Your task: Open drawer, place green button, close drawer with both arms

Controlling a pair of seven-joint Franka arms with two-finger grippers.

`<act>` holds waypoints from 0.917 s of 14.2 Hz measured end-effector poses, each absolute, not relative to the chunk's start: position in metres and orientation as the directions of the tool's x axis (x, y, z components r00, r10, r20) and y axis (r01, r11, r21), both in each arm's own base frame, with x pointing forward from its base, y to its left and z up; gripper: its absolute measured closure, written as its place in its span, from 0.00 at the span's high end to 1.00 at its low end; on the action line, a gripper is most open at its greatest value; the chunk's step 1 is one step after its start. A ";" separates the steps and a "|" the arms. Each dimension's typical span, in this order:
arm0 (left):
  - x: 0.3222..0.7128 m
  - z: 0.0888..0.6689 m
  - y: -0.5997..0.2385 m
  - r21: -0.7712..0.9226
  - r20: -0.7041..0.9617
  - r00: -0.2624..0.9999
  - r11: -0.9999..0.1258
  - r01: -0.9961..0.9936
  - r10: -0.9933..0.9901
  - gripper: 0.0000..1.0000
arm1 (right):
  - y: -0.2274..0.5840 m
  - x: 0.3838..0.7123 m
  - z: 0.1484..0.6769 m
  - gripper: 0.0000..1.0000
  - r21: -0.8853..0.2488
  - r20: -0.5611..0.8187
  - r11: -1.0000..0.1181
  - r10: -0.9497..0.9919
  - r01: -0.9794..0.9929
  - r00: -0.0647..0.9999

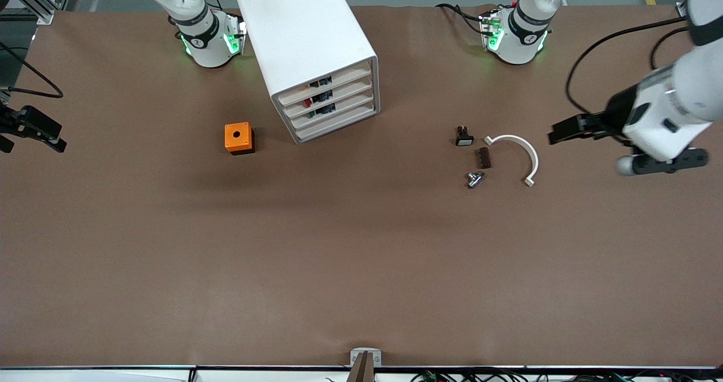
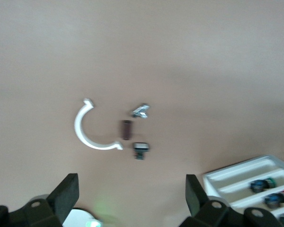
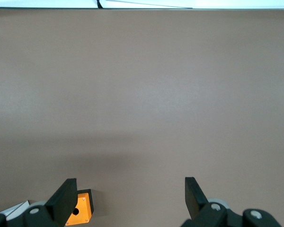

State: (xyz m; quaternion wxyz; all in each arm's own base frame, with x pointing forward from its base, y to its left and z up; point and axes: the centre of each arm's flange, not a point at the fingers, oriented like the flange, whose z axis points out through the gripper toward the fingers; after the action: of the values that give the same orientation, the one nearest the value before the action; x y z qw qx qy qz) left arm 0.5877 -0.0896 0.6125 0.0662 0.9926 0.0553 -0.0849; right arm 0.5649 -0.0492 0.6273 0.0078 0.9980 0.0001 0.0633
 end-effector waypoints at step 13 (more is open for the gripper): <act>0.575 0.583 -0.059 0.061 -0.137 0.989 -0.996 0.072 0.063 1.00 | -0.049 0.565 0.628 1.00 0.016 0.127 -1.000 0.002 0.000 0.992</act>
State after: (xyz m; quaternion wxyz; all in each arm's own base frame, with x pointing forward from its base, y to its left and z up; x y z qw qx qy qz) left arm 0.5746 -0.0586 0.5835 0.0331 0.9966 0.0337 -0.0675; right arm 0.5649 -0.0490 0.6279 0.0078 0.9979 0.0003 0.0639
